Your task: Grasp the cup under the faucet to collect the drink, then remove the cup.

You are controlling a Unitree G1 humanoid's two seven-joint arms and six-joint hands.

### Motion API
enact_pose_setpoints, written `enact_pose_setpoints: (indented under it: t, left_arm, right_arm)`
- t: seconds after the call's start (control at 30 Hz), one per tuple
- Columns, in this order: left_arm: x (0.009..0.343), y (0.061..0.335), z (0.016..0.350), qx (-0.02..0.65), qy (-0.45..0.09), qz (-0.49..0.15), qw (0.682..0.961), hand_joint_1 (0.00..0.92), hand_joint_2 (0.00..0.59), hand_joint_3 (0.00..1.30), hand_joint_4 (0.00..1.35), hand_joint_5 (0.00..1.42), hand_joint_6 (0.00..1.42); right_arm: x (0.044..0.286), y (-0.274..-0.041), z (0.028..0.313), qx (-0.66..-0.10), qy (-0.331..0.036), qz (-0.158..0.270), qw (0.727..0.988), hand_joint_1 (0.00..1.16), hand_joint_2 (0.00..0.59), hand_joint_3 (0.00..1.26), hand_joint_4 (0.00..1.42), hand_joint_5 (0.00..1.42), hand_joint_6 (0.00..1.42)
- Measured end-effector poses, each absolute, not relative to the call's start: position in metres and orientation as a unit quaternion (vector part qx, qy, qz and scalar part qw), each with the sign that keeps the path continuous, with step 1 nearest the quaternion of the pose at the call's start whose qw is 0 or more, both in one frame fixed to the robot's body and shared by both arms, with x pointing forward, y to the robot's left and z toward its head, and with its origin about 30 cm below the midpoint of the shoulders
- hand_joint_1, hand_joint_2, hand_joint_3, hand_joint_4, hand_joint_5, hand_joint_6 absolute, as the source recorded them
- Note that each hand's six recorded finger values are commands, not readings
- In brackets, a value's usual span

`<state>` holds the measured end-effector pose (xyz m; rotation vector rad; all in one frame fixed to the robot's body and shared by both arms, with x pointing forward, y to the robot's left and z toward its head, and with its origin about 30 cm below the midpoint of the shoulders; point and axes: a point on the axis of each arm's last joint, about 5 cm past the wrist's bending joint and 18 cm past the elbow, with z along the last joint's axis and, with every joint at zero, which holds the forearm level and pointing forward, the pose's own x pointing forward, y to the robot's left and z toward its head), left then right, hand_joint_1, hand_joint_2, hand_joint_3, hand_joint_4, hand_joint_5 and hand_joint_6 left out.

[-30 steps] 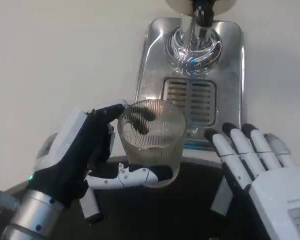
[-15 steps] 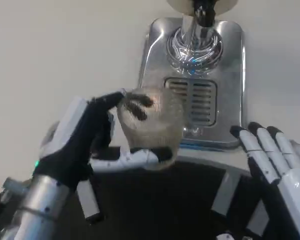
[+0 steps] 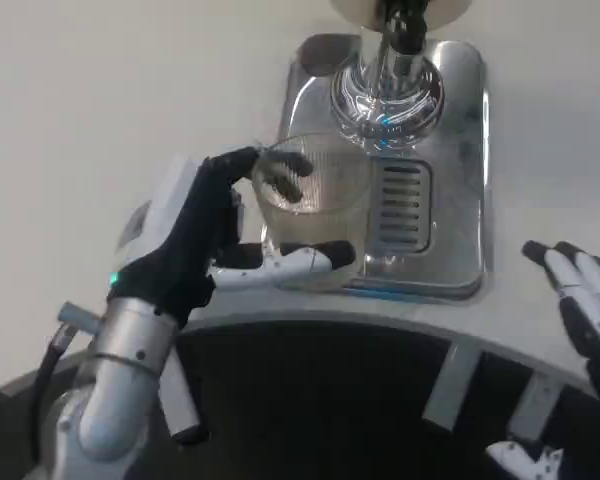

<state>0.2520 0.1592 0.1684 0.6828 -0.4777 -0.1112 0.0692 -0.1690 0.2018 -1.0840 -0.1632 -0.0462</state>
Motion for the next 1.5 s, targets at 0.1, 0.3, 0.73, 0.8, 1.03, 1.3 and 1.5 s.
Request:
enact_pose_setpoints:
  t: [0.1, 0.3, 0.73, 0.8, 1.03, 1.3, 1.5]
  left_arm:
    - [0.26, 0.154, 0.168, 0.333, -0.232, -0.055, 0.912, 0.65, 0.067, 1.2, 1.25, 1.41, 1.42]
    - [0.274, 0.147, 0.164, 0.326, -0.229, -0.049, 0.916, 0.65, 0.067, 1.2, 1.25, 1.41, 1.42]
    - [0.301, 0.123, 0.167, 0.319, -0.244, -0.071, 0.913, 0.65, 0.067, 1.2, 1.25, 1.41, 1.42]
    - [0.306, 0.119, 0.167, 0.321, -0.24, -0.075, 0.913, 0.651, 0.067, 1.2, 1.25, 1.41, 1.42]
    - [0.318, 0.112, 0.169, 0.32, -0.242, -0.069, 0.913, 0.644, 0.074, 1.2, 1.25, 1.41, 1.42]
    - [0.322, 0.108, 0.166, 0.32, -0.245, -0.058, 0.913, 0.422, 0.093, 0.61, 0.62, 0.94, 1.07]
    - [0.322, 0.11, 0.165, 0.359, -0.256, -0.066, 0.895, 0.114, 0.02, 0.12, 0.14, 0.54, 0.59]
  right_arm:
    - [0.071, -0.173, 0.203, -0.508, -0.074, -0.024, 0.858, 0.89, 0.278, 0.06, 0.01, 0.0, 0.07]
    - [0.073, -0.18, 0.205, -0.504, -0.067, -0.02, 0.861, 0.89, 0.279, 0.06, 0.01, 0.0, 0.07]
    - [0.07, -0.18, 0.202, -0.504, -0.046, -0.016, 0.862, 0.89, 0.288, 0.07, 0.02, 0.0, 0.07]
    - [0.069, -0.178, 0.202, -0.513, -0.051, -0.011, 0.857, 0.88, 0.29, 0.07, 0.02, 0.0, 0.07]
    - [0.068, -0.172, 0.201, -0.518, -0.061, 0.004, 0.853, 0.88, 0.296, 0.07, 0.02, 0.0, 0.07]
    - [0.066, -0.173, 0.2, -0.517, -0.055, -0.005, 0.854, 0.88, 0.303, 0.07, 0.02, 0.0, 0.07]
    - [0.066, -0.171, 0.199, -0.52, -0.055, 0.0, 0.852, 0.88, 0.317, 0.07, 0.02, 0.0, 0.08]
